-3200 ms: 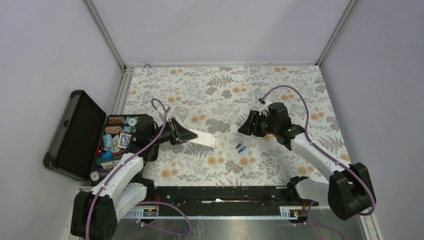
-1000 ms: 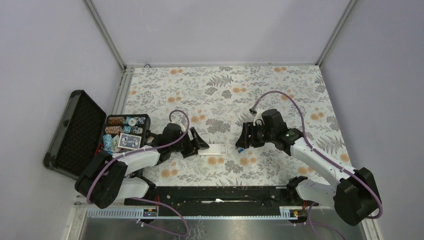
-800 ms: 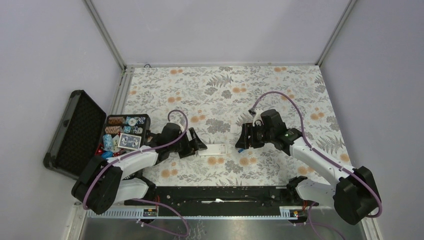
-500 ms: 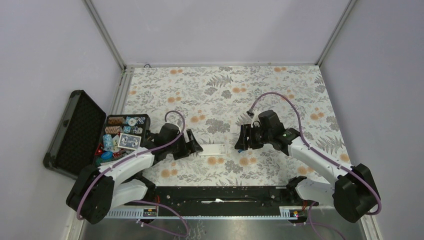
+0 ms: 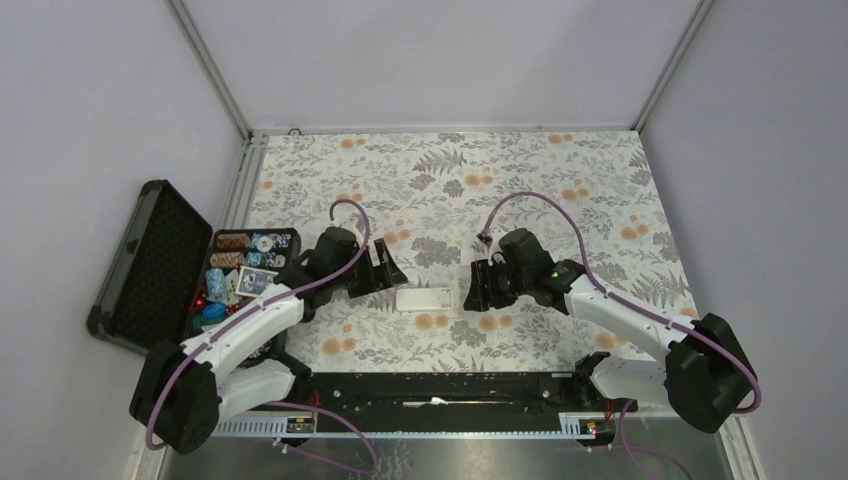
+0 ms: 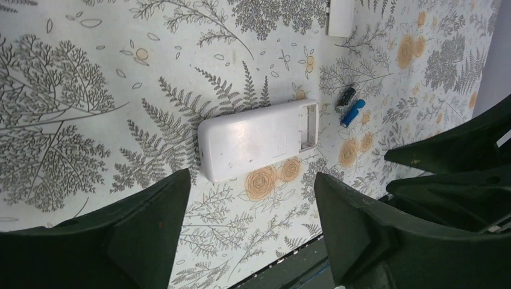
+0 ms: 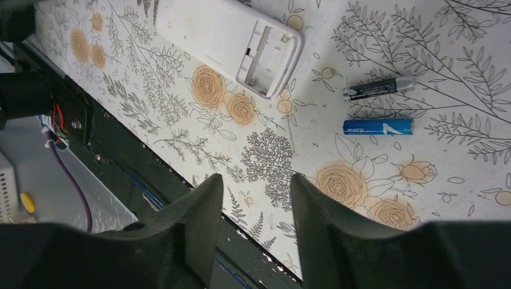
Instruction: Load the batteries into the remote control
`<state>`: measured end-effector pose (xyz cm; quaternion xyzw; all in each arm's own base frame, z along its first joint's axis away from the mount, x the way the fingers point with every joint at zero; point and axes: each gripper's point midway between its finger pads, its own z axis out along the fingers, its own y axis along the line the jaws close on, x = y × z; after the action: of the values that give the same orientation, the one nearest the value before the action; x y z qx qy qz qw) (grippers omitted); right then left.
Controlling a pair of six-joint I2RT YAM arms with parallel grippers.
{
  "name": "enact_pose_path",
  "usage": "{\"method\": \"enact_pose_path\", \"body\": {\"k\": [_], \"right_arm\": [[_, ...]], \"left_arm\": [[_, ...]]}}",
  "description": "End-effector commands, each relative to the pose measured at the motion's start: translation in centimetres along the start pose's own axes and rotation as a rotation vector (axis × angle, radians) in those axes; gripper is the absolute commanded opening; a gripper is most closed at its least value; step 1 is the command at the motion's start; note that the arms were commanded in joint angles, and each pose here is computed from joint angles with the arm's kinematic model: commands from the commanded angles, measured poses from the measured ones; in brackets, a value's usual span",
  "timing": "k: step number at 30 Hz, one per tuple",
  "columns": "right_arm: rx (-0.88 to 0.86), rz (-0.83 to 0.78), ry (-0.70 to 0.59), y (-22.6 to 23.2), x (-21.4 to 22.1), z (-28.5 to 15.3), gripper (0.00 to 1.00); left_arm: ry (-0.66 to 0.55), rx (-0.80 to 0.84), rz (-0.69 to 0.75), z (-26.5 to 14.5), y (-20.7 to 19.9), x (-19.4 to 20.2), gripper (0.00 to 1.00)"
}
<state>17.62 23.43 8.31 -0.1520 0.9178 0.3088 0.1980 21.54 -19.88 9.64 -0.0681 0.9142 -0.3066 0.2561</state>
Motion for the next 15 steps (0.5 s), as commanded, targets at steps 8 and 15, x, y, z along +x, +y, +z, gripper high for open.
{"method": "enact_pose_path", "body": {"k": [8, 15], "right_arm": [[-0.011, -0.004, -0.009, 1.3, -0.2, 1.8, 0.1], [-0.027, 0.016, 0.017, 1.3, 0.5, 3.3, 0.0]], "left_arm": [[-0.088, 0.116, 0.01, 3.0, -3.2, -3.5, 0.36], [-0.09, 0.098, -0.001, 5.6, -2.8, -4.1, 0.0]]}}
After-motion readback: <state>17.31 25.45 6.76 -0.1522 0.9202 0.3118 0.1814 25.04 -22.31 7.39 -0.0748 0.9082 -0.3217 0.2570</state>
